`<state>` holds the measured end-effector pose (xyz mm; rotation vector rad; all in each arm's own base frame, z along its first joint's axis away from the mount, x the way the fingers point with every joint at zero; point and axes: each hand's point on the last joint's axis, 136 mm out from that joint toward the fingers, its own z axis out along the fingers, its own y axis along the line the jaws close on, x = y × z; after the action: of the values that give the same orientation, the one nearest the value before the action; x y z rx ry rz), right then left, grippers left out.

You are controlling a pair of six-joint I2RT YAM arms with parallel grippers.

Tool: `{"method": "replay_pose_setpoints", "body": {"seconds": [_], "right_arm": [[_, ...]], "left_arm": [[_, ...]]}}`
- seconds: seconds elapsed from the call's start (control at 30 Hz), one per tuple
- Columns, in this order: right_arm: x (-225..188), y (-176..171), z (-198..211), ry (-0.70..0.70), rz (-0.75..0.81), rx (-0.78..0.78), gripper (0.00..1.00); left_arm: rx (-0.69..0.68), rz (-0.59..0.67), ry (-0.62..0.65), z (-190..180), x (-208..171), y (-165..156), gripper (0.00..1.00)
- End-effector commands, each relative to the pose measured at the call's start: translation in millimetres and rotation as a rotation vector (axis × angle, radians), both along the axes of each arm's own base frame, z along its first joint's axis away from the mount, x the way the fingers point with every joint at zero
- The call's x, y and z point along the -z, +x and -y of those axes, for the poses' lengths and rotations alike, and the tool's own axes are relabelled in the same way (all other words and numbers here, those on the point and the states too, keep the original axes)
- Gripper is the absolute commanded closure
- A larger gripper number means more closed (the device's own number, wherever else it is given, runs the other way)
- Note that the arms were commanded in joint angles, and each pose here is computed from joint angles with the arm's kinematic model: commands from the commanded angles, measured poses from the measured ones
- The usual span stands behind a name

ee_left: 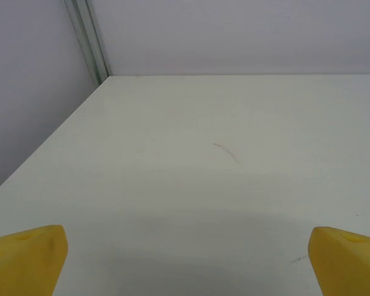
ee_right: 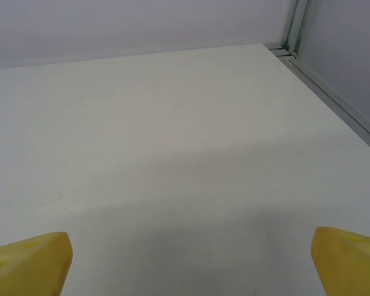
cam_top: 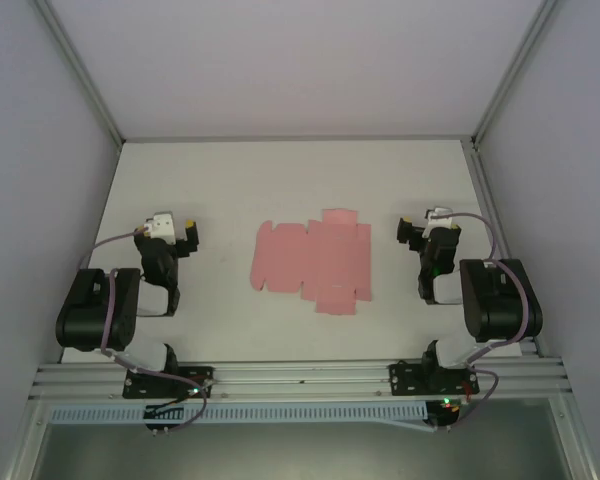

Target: Assemble paper box

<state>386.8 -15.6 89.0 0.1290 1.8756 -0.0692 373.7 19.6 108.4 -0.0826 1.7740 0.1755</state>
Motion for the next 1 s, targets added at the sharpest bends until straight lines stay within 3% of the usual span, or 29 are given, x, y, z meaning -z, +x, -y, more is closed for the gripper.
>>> {"method": "replay_pose_setpoints", "body": {"seconds": [0.0, 0.53, 0.7, 0.8, 0.97], "right_arm": [[-7, 4, 0, 0.012, 0.023, 0.0, 0.0], [-16, 8, -5, 0.015, 0.019, -0.028, 0.0], [-38, 4, 6, 0.054, -0.12, 0.062, 0.0], [-53, -2, 4, 0.097, -0.092, 0.071, 0.0], [-87, -8, -28, 0.226, -0.053, -0.075, 0.0]], "left_arm": [[0.017, 0.032, 0.016, 3, -9, 6, 0.0], [0.013, 0.037, 0.006, 0, -13, 6, 0.0], [-0.041, 0.006, -0.003, -8, -42, 10, 0.0], [-0.025, -0.001, -0.093, -2, -62, 9, 0.0], [0.049, -0.072, -0.209, 30, -85, 6, 0.0]]}}
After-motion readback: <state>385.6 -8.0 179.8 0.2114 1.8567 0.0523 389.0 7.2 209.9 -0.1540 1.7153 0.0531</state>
